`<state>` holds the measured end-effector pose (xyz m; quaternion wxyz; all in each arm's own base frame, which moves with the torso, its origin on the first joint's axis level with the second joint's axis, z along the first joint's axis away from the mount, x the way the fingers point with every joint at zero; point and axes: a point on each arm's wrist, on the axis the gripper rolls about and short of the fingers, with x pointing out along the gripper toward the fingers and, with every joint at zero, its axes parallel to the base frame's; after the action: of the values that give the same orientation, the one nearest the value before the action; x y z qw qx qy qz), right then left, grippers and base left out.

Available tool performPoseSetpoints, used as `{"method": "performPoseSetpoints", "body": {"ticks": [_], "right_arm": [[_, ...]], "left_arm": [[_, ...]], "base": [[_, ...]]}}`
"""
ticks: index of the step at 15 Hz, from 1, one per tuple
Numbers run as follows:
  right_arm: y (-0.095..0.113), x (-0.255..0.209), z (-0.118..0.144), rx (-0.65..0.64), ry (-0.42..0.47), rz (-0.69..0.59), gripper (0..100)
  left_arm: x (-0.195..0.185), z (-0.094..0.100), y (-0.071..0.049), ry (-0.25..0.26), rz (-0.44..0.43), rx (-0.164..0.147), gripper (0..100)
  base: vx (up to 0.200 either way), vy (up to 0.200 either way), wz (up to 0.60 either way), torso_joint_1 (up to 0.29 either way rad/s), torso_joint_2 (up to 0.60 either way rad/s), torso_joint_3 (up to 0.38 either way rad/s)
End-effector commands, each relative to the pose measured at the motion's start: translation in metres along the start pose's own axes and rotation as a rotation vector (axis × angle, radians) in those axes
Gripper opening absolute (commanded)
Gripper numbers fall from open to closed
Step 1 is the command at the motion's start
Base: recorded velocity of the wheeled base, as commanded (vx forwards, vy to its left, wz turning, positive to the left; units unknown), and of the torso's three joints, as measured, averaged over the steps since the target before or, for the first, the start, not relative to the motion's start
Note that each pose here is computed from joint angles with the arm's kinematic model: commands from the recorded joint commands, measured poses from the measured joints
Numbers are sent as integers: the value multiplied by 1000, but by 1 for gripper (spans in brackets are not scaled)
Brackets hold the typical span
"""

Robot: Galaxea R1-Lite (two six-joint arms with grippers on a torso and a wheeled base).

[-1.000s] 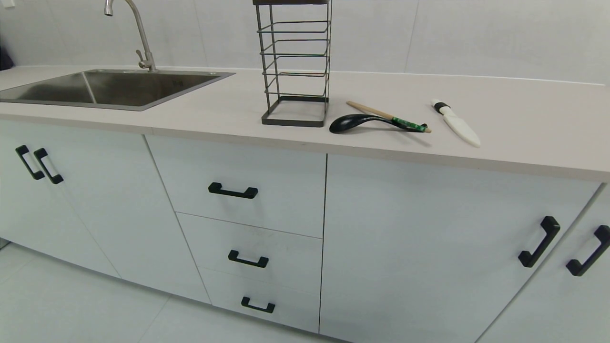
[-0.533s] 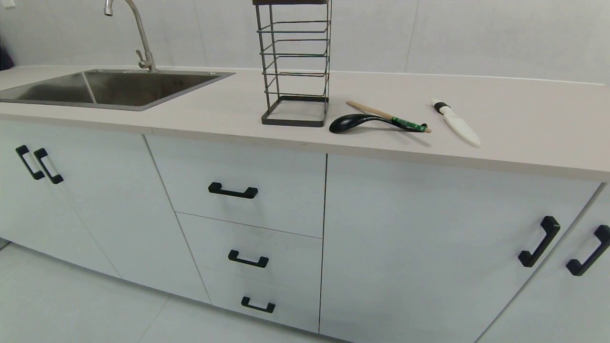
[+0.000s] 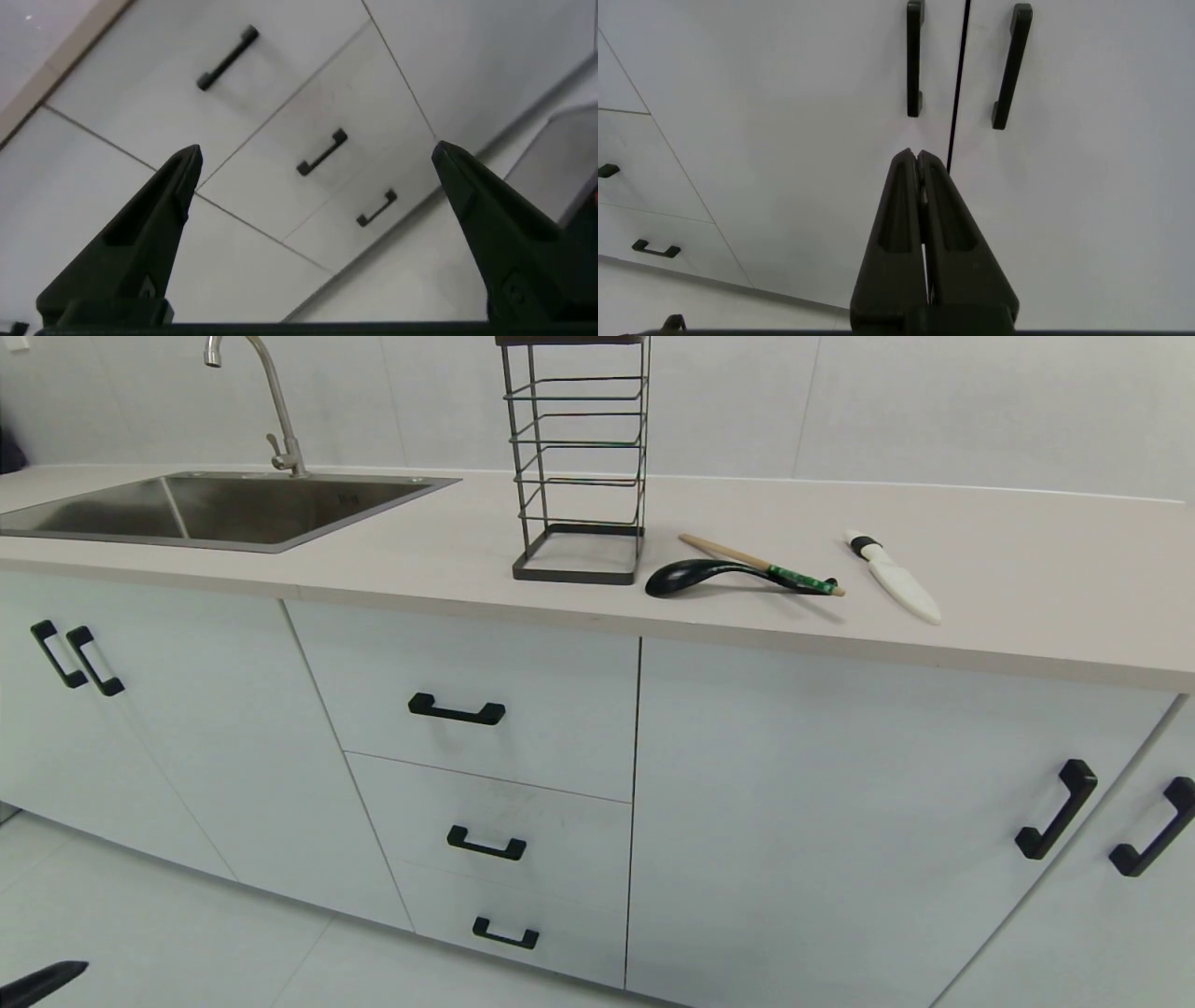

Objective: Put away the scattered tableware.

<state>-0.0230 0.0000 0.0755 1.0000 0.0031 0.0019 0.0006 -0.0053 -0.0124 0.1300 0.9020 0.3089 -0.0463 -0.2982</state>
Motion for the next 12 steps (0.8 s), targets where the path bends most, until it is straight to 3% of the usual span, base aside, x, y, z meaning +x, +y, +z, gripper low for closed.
{"method": "performPoseSetpoints", "body": {"ticks": [1,2,3,5,6,7,9,10,11,12], "right_arm": [[0,0,0,0,2,-1,0],[0,0,0,0,2,0,0],[0,0,0,0,1,0,0],[0,0,0,0,2,0,0],[0,0,0,0,1,-1,0],[0,0,0,0,2,-1,0],[0,0,0,0,2,0,0],[0,0,0,0,1,0,0],[0,0,0,0,1,-1,0],[0,0,0,0,2,0,0]], "left_arm": [[28,-15,11,155,-189,86,100],[42,-21,17,215,-271,156,100],[50,-26,22,276,-304,183,100],[59,-32,24,364,-343,169,100],[65,-35,24,376,-398,193,100],[73,-34,23,372,-464,236,100],[94,-27,15,368,-621,358,100],[95,-26,15,370,-627,366,100],[113,-23,12,380,-690,404,100],[120,-23,11,379,-708,414,100]], "base": [[0,0,0,0,0,0],[0,0,0,0,0,0],[0,0,0,0,0,0],[0,0,0,0,0,0],[0,0,0,0,0,0],[0,0,0,0,0,0],[0,0,0,0,0,0],[0,0,0,0,0,0],[0,0,0,0,0,0],[0,0,0,0,0,0]]}}
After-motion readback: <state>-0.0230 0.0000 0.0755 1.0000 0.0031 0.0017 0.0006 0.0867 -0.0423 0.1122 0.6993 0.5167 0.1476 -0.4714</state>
